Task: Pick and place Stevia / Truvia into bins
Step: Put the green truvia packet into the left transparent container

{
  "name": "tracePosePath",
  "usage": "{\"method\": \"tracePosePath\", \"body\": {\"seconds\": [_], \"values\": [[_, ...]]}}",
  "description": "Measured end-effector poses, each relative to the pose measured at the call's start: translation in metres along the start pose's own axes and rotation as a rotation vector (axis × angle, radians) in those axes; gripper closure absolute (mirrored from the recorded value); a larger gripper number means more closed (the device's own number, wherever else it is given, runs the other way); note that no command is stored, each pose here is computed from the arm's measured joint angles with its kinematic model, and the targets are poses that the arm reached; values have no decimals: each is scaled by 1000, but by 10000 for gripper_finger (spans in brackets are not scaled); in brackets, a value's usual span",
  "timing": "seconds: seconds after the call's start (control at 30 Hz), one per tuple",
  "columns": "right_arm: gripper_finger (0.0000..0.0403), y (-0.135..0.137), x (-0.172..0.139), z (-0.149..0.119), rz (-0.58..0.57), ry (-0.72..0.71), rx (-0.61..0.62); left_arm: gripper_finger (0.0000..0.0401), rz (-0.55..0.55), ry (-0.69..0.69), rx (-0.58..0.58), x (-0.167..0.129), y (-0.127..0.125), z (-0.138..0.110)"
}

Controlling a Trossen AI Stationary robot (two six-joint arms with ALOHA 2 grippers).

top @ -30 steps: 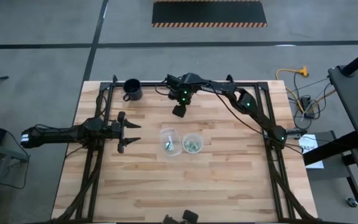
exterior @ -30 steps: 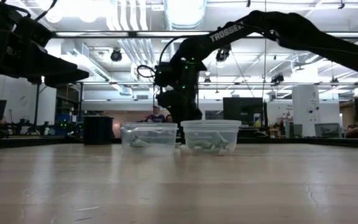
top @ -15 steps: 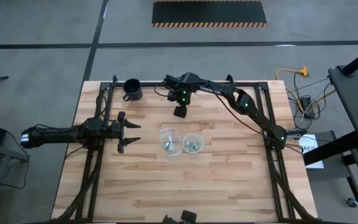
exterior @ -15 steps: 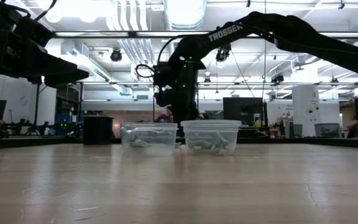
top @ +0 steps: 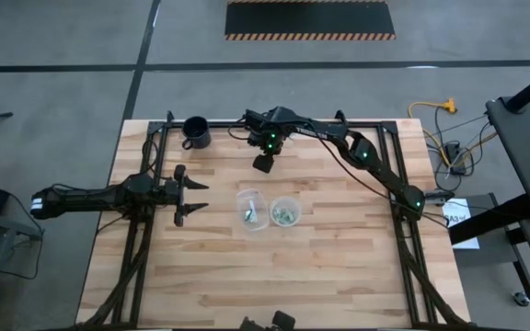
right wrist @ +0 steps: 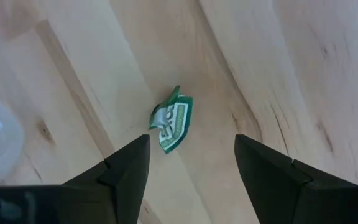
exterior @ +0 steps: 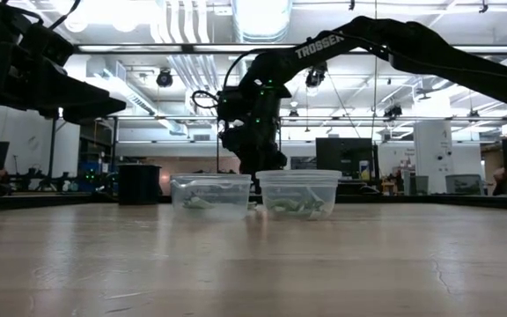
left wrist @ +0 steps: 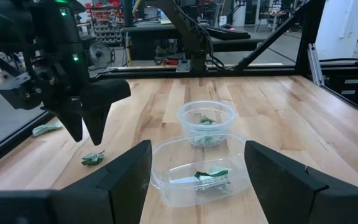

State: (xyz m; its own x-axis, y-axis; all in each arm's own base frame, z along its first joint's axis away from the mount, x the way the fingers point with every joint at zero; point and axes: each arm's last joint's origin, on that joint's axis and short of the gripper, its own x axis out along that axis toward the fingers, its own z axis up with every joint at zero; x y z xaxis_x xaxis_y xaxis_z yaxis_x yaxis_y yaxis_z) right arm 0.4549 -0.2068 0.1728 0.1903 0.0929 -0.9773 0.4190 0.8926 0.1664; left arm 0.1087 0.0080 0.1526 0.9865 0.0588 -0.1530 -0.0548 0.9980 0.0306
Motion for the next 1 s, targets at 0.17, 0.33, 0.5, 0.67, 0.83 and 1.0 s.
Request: {"method": "tracePosePath", "body": {"seconds": [0.17, 0.33, 0.5, 0.67, 0.83, 1.0], "values": [[179, 6, 1, -1, 0, 6, -79, 161, 0, 0, 0, 0, 0, 0], [179, 0, 0, 0, -82, 6, -125, 161, 0, 0, 0, 0, 0, 0], [179, -24, -13, 7, -31, -99, -135, 161, 0, 0, 0, 0, 0, 0], [179, -48, -22, 7, 0, -126, -99, 161, -1, 0, 0, 0, 0, 0], [179, -67, -21, 3, -8, -114, -89, 161, -1, 0, 0, 0, 0, 0], [179, -77, -15, 1, 43, -125, -96, 161, -1, 0, 0, 0, 0, 0]]}}
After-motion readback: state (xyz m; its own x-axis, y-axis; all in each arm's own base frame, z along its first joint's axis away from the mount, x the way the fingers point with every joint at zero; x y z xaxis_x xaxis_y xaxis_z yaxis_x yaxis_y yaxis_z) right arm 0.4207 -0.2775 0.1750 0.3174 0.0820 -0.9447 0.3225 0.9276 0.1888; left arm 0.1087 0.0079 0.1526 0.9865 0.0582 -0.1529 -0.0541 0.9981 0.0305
